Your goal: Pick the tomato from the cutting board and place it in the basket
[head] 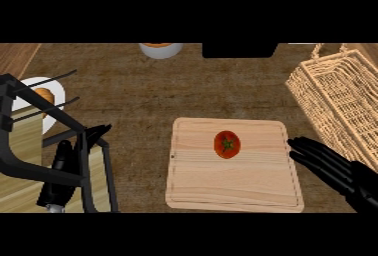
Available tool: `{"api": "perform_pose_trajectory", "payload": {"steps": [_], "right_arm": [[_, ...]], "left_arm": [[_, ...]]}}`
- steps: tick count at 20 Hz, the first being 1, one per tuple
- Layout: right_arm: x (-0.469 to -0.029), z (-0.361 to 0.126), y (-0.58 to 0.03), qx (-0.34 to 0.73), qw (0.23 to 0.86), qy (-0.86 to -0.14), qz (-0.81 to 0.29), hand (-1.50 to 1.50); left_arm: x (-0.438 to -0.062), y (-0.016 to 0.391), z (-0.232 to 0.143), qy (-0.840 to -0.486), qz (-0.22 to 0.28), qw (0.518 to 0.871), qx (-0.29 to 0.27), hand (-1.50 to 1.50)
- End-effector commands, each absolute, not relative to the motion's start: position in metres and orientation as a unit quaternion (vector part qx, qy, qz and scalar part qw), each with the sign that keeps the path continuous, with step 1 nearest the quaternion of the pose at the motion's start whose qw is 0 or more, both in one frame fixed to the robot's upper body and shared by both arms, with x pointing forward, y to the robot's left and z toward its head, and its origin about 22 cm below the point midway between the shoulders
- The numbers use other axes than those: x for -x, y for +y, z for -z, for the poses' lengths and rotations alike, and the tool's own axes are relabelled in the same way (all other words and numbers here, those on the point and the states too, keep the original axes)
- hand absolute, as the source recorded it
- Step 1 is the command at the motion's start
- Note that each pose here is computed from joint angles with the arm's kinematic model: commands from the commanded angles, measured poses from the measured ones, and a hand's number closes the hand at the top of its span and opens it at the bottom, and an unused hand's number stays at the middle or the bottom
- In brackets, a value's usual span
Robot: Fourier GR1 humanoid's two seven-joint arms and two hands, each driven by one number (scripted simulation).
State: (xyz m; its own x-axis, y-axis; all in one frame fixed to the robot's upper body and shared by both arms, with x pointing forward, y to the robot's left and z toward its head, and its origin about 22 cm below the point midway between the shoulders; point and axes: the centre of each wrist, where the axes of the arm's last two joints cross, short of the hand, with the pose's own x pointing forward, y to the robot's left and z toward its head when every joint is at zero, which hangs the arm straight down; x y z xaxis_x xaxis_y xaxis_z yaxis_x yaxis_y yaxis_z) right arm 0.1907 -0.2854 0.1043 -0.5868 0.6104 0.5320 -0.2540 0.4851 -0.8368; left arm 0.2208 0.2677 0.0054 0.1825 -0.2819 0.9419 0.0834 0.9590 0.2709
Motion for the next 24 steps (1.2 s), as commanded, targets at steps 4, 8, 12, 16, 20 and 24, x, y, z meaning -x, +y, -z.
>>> {"api": "perform_pose_trajectory", "payload": {"steps": [4, 8, 12, 16, 20, 24], "right_arm": [[-0.175, -0.104, -0.283, 0.135, 0.453, -0.750, -0.462, -1.50], [-0.188, -0.096, -0.274, 0.179, 0.452, -0.762, -0.428, -1.50], [-0.192, -0.065, -0.269, 0.167, 0.451, -0.761, -0.435, -1.50], [-0.212, -0.062, -0.258, 0.157, 0.461, -0.755, -0.439, -1.50], [-0.218, -0.043, -0.242, 0.152, 0.462, -0.751, -0.446, -1.50], [-0.236, -0.030, -0.231, 0.158, 0.462, -0.751, -0.445, -1.50]], "left_arm": [[-0.270, 0.276, -0.037, -0.632, 0.081, 0.760, -0.125, 0.00], [-0.258, 0.269, -0.016, -0.629, 0.092, 0.762, -0.124, 0.00], [-0.275, 0.281, -0.025, -0.625, 0.086, 0.768, -0.114, 0.00], [-0.279, 0.280, -0.035, -0.630, 0.087, 0.762, -0.125, 0.00], [-0.283, 0.277, -0.043, -0.628, 0.083, 0.765, -0.117, 0.00], [-0.268, 0.260, -0.021, -0.620, 0.090, 0.771, -0.114, 0.00]]}}
